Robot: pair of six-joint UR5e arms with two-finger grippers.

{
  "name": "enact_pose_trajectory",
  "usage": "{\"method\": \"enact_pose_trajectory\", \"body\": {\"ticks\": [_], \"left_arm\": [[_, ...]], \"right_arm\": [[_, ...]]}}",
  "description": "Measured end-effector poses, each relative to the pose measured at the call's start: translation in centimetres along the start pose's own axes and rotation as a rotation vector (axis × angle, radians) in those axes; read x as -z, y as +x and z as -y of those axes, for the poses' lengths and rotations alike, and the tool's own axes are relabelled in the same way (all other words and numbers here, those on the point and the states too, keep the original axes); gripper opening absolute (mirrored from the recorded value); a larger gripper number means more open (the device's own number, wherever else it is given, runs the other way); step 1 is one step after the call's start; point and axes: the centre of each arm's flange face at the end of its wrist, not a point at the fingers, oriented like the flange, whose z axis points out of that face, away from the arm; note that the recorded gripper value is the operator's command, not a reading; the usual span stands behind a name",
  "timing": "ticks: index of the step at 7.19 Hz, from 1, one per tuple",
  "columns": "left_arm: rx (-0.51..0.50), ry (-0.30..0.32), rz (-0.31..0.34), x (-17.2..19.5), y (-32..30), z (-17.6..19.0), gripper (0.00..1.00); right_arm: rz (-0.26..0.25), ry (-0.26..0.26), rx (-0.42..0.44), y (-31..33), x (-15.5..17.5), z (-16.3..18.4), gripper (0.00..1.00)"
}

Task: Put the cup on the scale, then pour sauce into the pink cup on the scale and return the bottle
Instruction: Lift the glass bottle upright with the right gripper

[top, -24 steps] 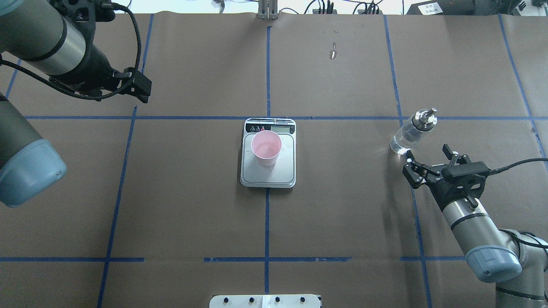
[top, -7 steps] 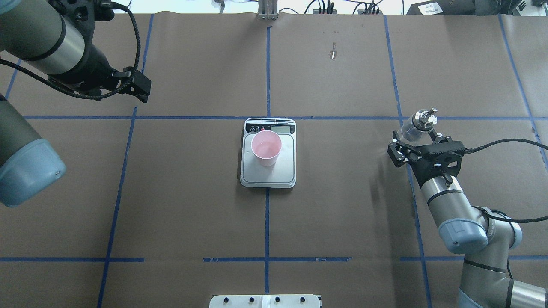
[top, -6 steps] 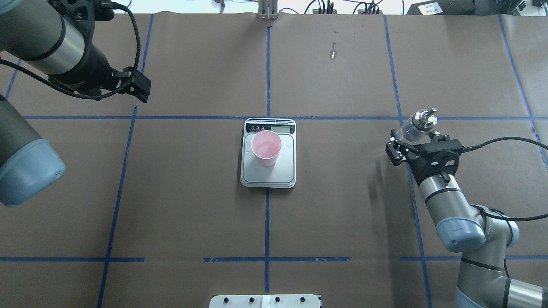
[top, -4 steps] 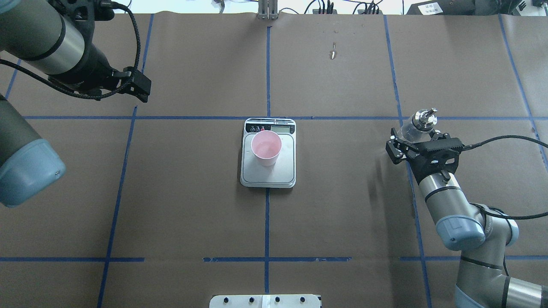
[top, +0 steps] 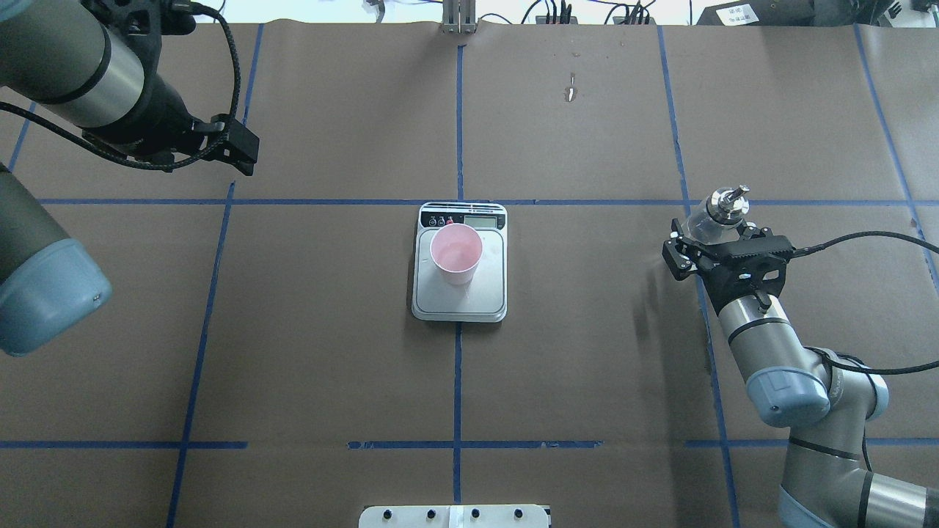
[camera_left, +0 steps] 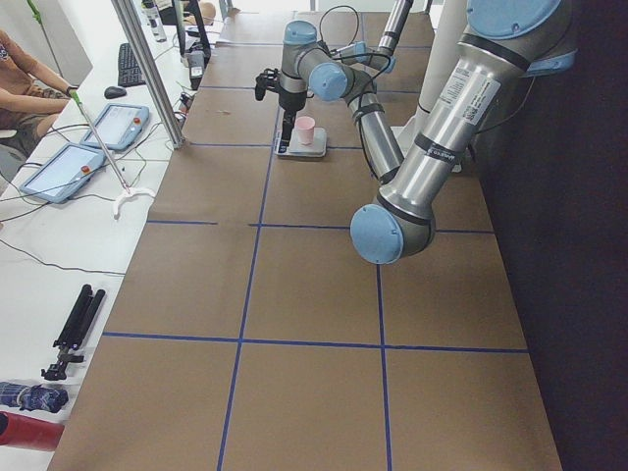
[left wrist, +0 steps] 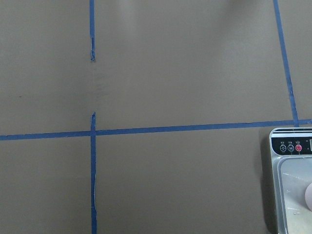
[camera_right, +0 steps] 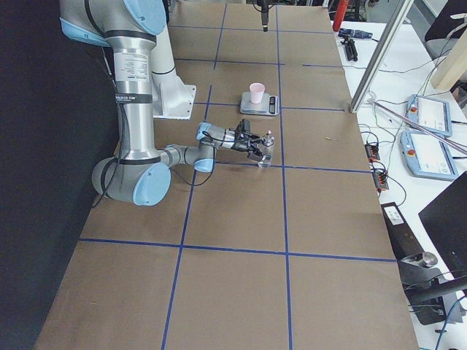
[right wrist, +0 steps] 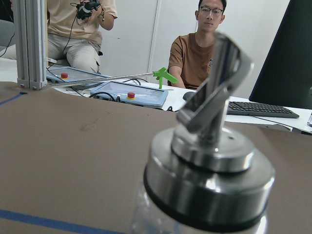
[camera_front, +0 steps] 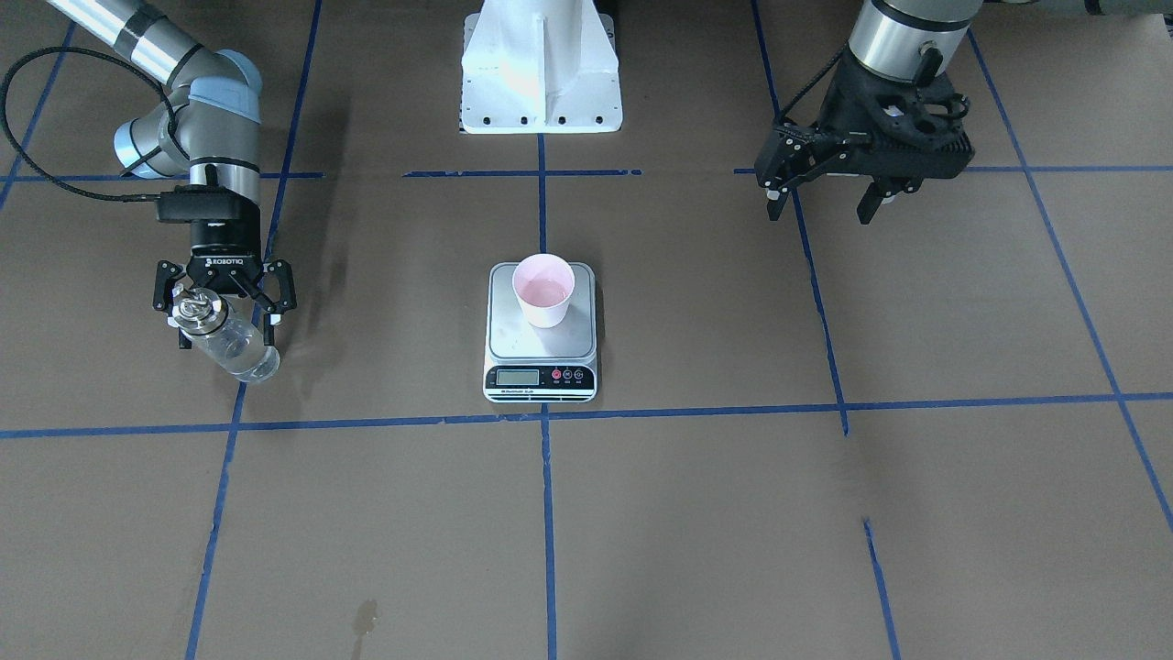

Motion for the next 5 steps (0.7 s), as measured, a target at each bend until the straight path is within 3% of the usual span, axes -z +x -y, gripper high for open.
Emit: {"method": "enact_pose_trajectory", "body": {"ticks": [1,3,4,5], "left_arm": [[0.0,0.0,0.0,0.02,-0.02,0.01,1.0],[0.001,0.001,0.0,0.08,-0.04,0.01,1.0],[0.001,0.002,0.0,0.11,-0.07,0.03,1.0],[0.001,0.003,0.001,0.15,-0.09,0.04,1.0]], "right_arm": [[-0.003,0.0,0.002,0.08,-0.11,-0.1,0.99],[-0.004,-0.003,0.004,0.23,-0.24,-0.26,0.73],[0.009,-0.009,-0.001,0.24,-0.2,-0.29,0.49],[0.035,-0.013,-0.019,0.29,-0.1,-0.36,0.0]]}}
